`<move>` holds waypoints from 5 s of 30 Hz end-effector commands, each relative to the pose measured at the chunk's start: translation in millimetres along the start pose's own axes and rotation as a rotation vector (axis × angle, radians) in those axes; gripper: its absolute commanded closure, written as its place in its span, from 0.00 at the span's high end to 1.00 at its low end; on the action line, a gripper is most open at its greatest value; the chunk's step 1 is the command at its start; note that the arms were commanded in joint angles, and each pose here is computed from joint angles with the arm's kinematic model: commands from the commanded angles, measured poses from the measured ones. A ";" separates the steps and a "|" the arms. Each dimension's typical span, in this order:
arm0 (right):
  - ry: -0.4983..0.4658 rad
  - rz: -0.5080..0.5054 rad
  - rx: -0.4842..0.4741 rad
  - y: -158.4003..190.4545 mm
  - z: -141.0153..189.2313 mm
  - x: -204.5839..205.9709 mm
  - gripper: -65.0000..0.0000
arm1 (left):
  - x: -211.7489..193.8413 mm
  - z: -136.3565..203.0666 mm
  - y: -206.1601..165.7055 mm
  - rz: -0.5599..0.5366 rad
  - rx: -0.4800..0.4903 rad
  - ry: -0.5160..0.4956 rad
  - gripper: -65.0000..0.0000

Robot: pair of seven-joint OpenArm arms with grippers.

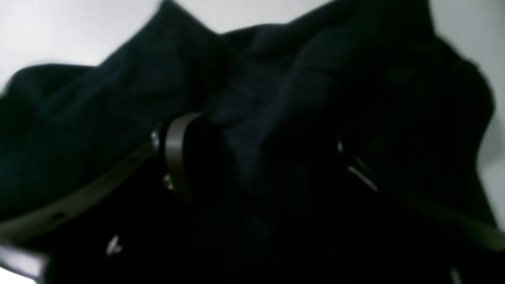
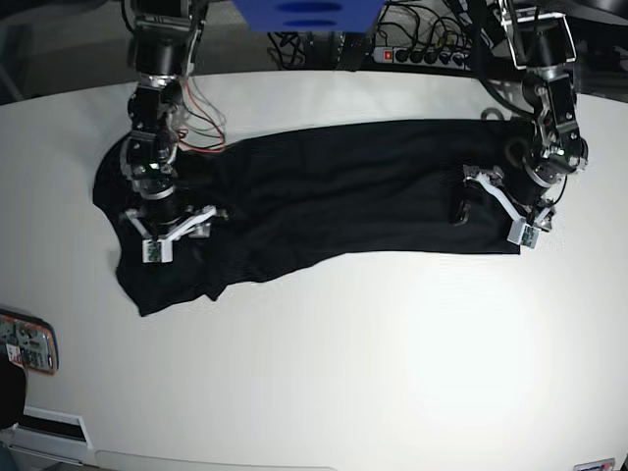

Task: Fold the T-shirt properly
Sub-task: 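Grasp both ends of the folded black strip with both grippers, then pull the strip ends apart with both grippers to straighten it, then lift the strip end with the left gripper and fold it toward the right gripper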

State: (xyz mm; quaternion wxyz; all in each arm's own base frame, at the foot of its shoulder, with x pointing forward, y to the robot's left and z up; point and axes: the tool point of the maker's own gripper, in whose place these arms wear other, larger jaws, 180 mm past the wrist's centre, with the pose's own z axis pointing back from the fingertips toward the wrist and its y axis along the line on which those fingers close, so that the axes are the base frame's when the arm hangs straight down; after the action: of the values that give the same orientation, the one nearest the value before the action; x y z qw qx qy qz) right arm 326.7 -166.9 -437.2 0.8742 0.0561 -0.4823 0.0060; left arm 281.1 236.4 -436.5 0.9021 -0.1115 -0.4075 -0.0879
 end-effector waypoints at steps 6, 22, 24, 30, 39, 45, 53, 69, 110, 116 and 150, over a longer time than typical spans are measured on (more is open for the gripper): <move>0.054 0.011 0.017 5.0 2.8 -14.3 0.57 | 2.8 -3.3 21.4 -0.077 0.068 0.092 0.97; -0.109 0.075 0.001 3.1 16.7 53.8 0.58 | 42.2 -7.6 49.1 -0.210 0.152 0.090 0.97; -0.159 0.094 -0.004 3.8 23.3 73.1 0.58 | 50.9 -2.0 46.0 -0.239 0.158 0.068 0.97; -0.323 0.154 -0.013 11.9 49.4 133.8 0.58 | 67.6 14.9 35.0 -0.312 0.171 0.019 0.97; -0.299 0.207 0.045 44.2 102.7 104.5 0.58 | 92.1 63.2 44.3 -0.358 0.279 -0.073 0.97; -0.245 0.192 0.232 110.3 119.9 62.2 0.57 | 75.3 76.6 54.7 -0.339 0.308 -0.042 0.97; -0.282 0.170 0.298 133.3 130.9 58.4 0.57 | 57.5 103.0 59.8 -0.136 0.246 -0.086 0.97; -0.832 0.110 0.269 112.1 183.4 141.8 0.57 | 44.4 119.1 90.0 0.015 0.191 0.002 0.97; -0.878 0.119 0.190 83.8 203.2 136.2 0.57 | -22.6 17.4 10.0 0.181 -0.126 0.180 0.54; -0.878 0.119 0.190 83.8 203.2 136.2 0.57 | -24.6 18.3 10.0 0.183 -0.125 0.183 0.01; -0.873 0.119 0.189 83.7 202.6 135.6 0.57 | 84.0 62.5 135.7 0.187 0.146 -0.034 0.00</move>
State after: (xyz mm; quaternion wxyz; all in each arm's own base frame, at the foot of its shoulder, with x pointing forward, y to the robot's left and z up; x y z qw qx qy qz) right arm 225.2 -109.6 -221.1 0.5984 0.1022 -0.7906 0.0803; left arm 312.7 368.2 -374.2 0.9174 -0.0951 -0.3848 0.0367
